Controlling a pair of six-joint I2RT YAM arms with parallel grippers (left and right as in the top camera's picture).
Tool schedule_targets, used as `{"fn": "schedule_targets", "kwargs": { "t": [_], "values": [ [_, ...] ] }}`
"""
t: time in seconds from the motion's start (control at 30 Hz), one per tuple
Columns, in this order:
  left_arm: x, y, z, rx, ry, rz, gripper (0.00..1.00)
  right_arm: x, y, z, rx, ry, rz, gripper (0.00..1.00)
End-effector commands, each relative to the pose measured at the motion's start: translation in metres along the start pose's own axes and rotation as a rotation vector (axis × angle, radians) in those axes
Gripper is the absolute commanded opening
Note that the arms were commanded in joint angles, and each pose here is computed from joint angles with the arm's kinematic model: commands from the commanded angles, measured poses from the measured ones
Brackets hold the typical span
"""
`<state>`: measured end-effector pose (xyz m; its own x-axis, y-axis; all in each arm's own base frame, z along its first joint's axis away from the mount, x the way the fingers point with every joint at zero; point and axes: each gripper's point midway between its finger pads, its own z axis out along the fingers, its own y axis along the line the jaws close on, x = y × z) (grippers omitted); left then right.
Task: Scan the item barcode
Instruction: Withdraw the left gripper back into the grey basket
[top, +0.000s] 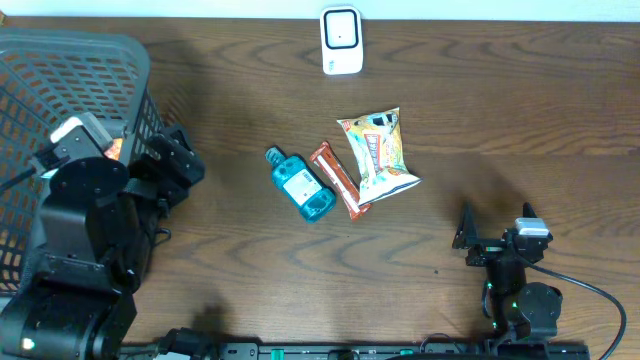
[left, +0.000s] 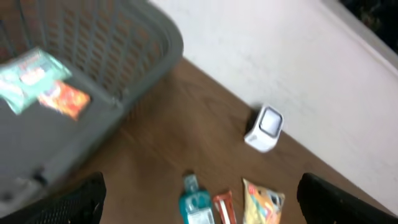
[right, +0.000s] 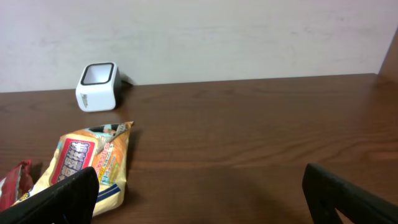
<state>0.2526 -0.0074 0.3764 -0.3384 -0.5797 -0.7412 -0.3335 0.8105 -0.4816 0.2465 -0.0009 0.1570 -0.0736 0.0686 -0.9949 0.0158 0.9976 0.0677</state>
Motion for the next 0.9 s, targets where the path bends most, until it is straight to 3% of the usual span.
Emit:
{"fn": "schedule_targets", "kwargs": {
  "t": [0.0,0.2,0.47,0.7,0.87],
  "values": [
    [-0.046,0.014,-0.024,-0.103,-0.196,0.027,0.98,0.000,-0.004,0.000,0.017,-0.002,-0.011,0.99],
    [-0.088,0.065,-0.047,-0.438,-0.446,0.005,0.98,0.000,-0.004,0.000,0.017,-0.002,-0.011,0.99],
    [-0.102,0.120,-0.014,-0.700,-0.435,-0.098,0.98,0.000,-0.004,0.000,0.017,-0.002,-0.011,0.99],
    [-0.066,0.170,0.091,-0.609,-0.066,-0.418,0.98,0.000,-0.004,0.000,0.018,-0.002,-0.011,0.99],
    [-0.011,0.212,0.180,-0.642,0.209,-0.674,0.98,0.000,-0.004,0.000,0.018,-0.002,-0.011,0.99]
  ]
}}
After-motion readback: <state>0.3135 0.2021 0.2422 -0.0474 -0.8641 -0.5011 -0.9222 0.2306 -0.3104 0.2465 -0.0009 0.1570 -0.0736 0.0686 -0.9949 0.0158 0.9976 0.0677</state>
